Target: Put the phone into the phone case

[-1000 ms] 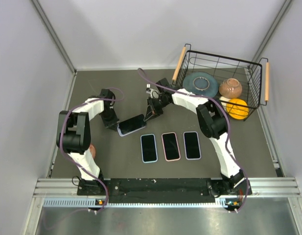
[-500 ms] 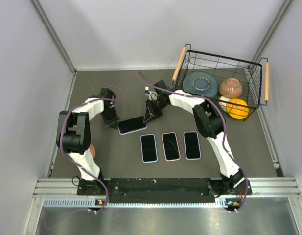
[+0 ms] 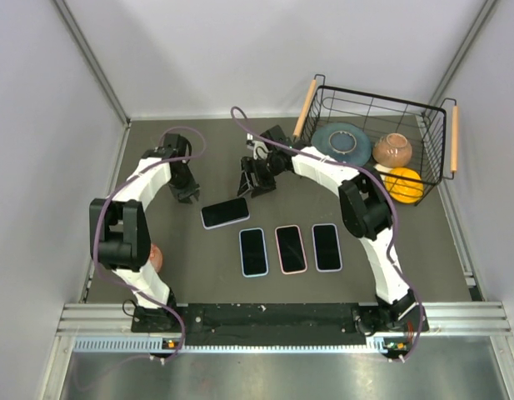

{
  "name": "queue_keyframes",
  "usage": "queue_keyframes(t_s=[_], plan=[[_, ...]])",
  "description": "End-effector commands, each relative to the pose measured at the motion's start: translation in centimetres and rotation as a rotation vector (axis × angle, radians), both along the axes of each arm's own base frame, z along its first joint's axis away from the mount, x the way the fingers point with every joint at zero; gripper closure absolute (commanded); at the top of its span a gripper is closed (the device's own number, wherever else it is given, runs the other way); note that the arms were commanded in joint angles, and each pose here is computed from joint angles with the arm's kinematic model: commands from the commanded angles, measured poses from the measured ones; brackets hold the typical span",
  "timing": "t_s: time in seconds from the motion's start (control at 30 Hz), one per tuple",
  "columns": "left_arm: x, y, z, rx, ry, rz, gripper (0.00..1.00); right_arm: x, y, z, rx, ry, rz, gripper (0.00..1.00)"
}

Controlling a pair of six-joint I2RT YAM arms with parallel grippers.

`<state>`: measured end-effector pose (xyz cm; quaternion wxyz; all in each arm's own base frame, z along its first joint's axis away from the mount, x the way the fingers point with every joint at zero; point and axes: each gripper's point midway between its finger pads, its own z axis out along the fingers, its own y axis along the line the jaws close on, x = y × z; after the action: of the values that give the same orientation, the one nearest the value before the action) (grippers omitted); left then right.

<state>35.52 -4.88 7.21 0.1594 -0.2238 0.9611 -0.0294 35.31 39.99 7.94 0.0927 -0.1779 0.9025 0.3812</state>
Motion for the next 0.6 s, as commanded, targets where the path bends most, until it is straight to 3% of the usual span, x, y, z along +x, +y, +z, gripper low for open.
queue_keyframes(t_s=[0.0,0.1,0.27,0.57], plan=[[-0.9,-2.1,2.3,-0.131,-0.059,0.008,0.7,0.8,1.4,4.1,0.093,-0.141,0.09,0.31],[-2.3,-3.4,1.5,-0.21,-0.062,0.014,0.73,1.1,1.9,3.5,0.116,-0.18,0.155,0.17],[-5.0,-5.1,-0.6,-0.268,-0.058,0.02,1.0,2.2,2.9,2.3,0.125,-0.222,0.196,0.13],[-6.9,-6.5,-4.0,-0.21,0.01,0.032,1.0,2.7,5.0,0.9,0.166,-0.207,0.221,0.16]])
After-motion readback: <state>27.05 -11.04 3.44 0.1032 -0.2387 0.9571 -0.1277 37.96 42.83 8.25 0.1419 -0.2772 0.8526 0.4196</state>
